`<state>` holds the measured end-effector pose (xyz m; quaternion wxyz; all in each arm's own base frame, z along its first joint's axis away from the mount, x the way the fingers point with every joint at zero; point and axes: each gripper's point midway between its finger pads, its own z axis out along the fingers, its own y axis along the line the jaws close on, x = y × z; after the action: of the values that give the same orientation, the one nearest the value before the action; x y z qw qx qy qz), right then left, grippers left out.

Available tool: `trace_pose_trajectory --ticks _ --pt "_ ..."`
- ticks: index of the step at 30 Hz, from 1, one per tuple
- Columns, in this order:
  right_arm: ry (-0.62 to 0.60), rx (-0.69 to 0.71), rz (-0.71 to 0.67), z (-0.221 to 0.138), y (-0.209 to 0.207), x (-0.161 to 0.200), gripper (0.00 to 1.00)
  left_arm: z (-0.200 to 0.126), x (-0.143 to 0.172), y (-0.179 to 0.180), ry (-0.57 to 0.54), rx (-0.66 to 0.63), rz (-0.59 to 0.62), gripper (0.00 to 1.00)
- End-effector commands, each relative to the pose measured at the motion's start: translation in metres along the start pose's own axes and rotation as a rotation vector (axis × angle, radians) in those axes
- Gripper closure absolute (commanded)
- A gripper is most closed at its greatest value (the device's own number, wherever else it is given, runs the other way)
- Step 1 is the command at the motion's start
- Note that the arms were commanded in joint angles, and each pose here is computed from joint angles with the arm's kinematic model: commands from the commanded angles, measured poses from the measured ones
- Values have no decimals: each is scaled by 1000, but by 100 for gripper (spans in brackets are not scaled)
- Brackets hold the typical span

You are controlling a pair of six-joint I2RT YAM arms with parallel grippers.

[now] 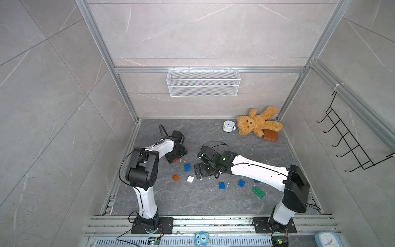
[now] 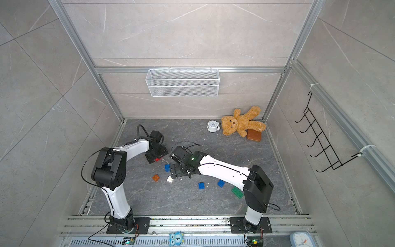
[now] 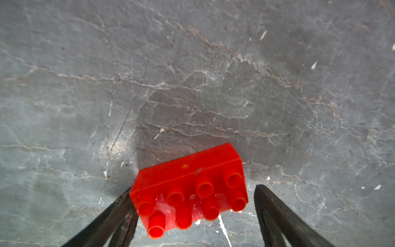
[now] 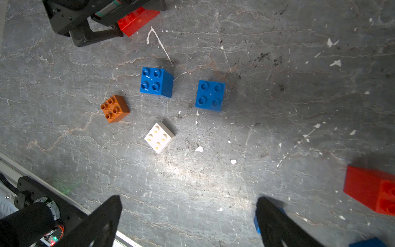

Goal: Assemble the letter h with lego
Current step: Pick up the lego brick from the center of the board.

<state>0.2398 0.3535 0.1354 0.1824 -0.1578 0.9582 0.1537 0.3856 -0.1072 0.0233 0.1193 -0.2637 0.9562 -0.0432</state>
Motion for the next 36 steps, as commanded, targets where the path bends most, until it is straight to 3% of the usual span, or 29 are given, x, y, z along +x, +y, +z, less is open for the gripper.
trace_pose_trajectory --ticks 1,27,33,36 --pt "0 12 -2 -1 -1 2 0 6 4 12 10 -51 -40 13" --pt "22 6 -30 9 7 5 0 11 -3 8 1 -58 9 31" --pt "-2 9 -40 -1 8 -2 0 -1 -4 7 -10 -41 56 44" --pt "-16 15 -47 -9 7 -7 0 -11 -3 6 -15 -26 83 58"
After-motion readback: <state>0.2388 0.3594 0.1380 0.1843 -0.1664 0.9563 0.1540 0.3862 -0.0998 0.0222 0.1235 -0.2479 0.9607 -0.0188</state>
